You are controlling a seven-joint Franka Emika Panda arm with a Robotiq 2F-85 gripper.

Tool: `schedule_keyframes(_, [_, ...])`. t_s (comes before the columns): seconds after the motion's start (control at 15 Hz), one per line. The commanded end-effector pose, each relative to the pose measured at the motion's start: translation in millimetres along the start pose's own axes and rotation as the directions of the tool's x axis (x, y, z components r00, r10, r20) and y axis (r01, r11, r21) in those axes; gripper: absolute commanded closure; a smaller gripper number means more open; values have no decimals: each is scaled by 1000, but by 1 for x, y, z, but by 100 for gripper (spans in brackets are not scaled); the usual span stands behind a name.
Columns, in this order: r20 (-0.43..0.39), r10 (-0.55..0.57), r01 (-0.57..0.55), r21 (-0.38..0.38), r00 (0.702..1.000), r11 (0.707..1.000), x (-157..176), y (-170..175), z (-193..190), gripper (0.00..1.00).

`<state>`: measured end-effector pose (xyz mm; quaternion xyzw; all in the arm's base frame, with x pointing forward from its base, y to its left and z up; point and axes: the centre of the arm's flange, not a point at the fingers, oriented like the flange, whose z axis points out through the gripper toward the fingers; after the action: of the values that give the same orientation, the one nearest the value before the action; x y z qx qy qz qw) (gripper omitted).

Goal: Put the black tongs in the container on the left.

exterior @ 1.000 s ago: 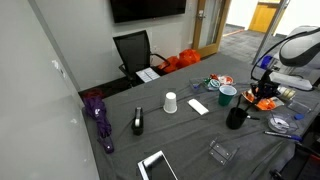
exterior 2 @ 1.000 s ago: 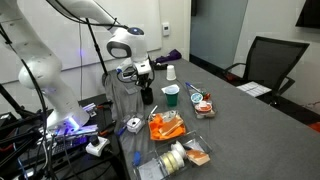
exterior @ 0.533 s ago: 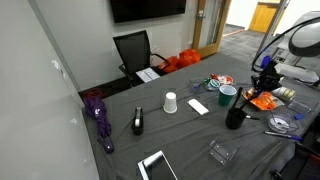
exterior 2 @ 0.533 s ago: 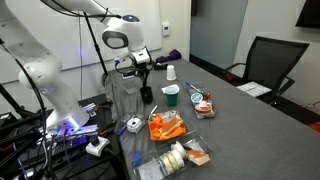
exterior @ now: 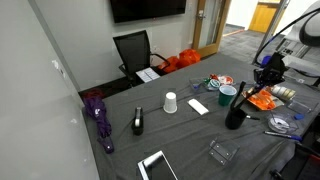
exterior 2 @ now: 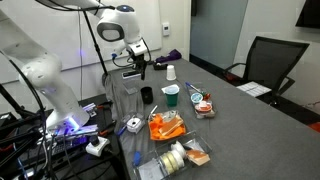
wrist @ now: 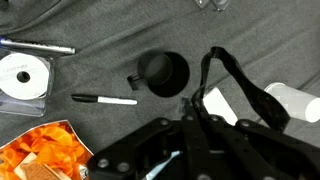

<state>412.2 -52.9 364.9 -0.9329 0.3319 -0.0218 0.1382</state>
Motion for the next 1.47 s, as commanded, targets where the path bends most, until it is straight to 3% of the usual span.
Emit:
schedule_keyframes(0.0, [47,-48,46,41,998,998,-10,2,-3,99])
schedule_keyframes(0.4, [161,-157,146,77,974,986,-21,-2,34,99])
schedule_keyframes(0.8, [215,-158,149,58,964,987,-46,-18,87,99])
schedule_keyframes(1.4, [179,-119,121,-1,977,993,-80,-46,154,99])
